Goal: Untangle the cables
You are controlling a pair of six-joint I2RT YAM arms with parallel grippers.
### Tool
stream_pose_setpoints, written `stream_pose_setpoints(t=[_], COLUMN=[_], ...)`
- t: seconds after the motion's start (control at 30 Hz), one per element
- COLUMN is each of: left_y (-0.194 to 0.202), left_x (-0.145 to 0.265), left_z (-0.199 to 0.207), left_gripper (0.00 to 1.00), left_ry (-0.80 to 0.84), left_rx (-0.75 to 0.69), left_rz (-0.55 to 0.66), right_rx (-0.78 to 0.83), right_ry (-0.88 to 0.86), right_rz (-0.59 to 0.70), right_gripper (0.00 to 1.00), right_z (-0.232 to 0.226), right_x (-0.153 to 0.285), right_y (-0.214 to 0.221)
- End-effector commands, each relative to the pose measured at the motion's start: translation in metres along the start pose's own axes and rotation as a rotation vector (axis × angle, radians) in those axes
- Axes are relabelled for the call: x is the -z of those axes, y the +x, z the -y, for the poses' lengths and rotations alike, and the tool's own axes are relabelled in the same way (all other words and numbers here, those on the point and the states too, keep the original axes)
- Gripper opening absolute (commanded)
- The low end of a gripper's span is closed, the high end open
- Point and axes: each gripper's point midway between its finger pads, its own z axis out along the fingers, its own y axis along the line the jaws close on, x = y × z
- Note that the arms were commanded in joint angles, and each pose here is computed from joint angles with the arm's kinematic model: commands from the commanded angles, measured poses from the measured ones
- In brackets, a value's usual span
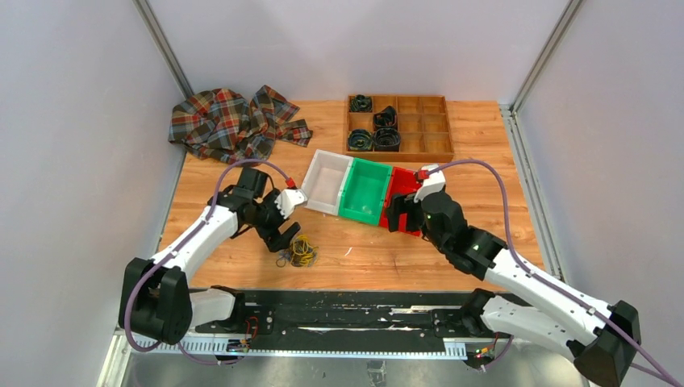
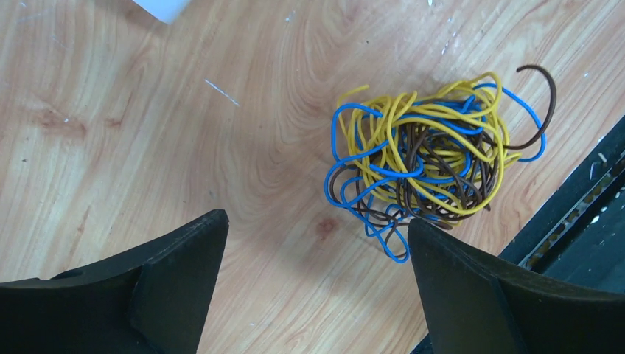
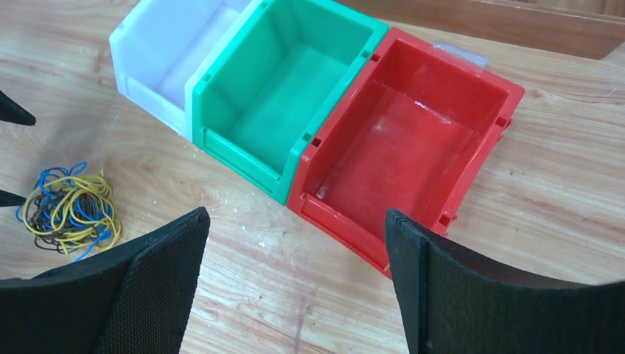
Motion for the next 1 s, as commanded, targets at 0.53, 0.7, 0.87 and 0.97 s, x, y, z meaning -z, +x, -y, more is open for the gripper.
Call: stream_pose_setpoints(t=[0.53,0.7,0.87,0.97], left_y=[0.019,0.011,0.011,0.012], left_x=[-0.009,-0.006,-0.005,-0.004], left_z=[-0.006,-0.004,0.0,0.01], left_gripper=[0.59,0.55,0.53,0.57], left_ry=[-0.096,-0.101,-0.086,-0.024], left_rx=[-0.086,-0.07,-0.083,-0.105], left_rz=[-0.016,0.021,0.027,0.022], right_rx=[0.105,0.102,0.107,0.11], right_ry=[-0.038,-0.098,-0.118,-0.13], right_rz=[-0.033,-0.055,-0.06,-0.062], right_gripper=[0.69,0.63,0.63,0.63], right_z=[-0.048,-0.064,-0.071,-0.074], right_x=[-0.008,-0.006,-0.002,0.002], right_y=[0.01,0.02,0.023,0.022])
